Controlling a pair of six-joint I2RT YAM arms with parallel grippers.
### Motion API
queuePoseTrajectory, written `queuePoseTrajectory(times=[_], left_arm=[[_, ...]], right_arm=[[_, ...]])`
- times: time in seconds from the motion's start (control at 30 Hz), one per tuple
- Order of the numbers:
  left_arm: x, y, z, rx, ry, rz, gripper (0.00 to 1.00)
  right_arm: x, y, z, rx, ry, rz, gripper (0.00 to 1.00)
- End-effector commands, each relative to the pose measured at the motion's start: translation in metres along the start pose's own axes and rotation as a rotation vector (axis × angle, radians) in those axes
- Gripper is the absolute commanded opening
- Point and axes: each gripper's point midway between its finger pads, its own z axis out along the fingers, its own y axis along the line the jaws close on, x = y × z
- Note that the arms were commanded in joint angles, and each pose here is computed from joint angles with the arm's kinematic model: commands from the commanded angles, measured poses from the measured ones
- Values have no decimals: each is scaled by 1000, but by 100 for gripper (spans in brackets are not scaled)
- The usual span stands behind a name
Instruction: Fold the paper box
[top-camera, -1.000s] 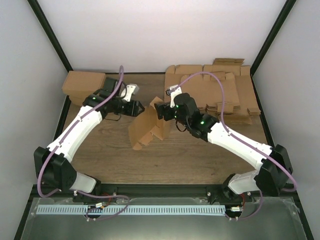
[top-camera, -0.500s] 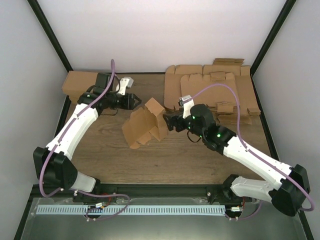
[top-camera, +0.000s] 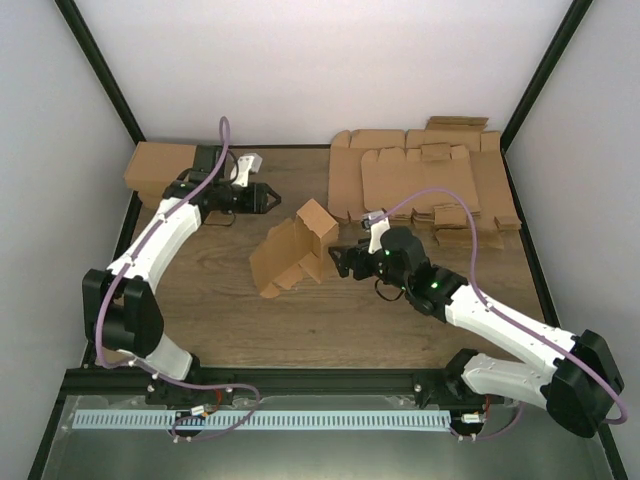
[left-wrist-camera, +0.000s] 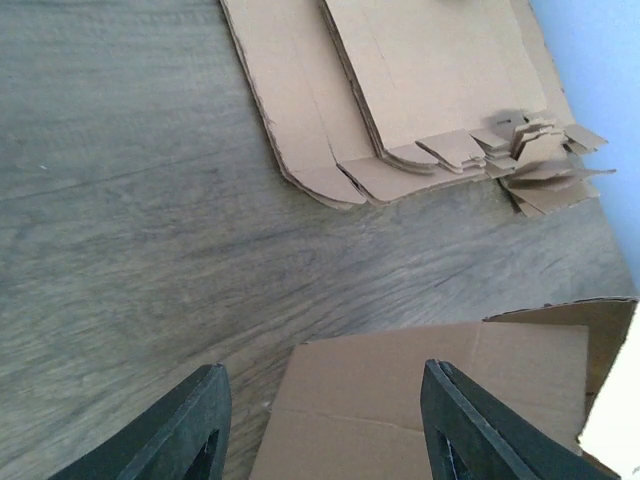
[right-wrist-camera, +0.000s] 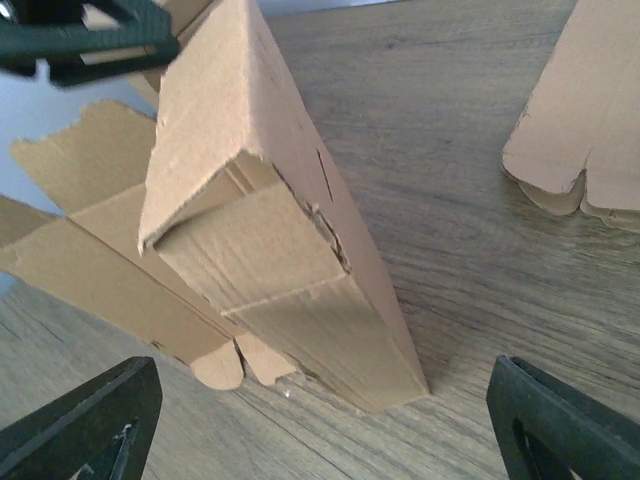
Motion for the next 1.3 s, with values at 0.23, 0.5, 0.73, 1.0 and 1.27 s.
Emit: queuePoseTrajectory(times=[0.23, 0.5, 0.73, 1.0, 1.27], left_arm=[[6, -1, 28, 130, 29, -75, 56], [-19, 20, -8, 30, -133, -96, 69], [-22, 42, -6, 58, -148, -193, 81], [-8, 40, 21, 182, -108, -265, 94], [10, 23, 40, 291, -32, -261, 85]], right_arm=[[-24, -16, -6, -104, -96, 191, 87], [-26, -10, -6, -139, -97, 151, 84], [-25, -6, -4, -160, -92, 130, 82], [-22, -4, -3, -179, -83, 114, 82], [-17, -3, 1, -192, -71, 118, 81]])
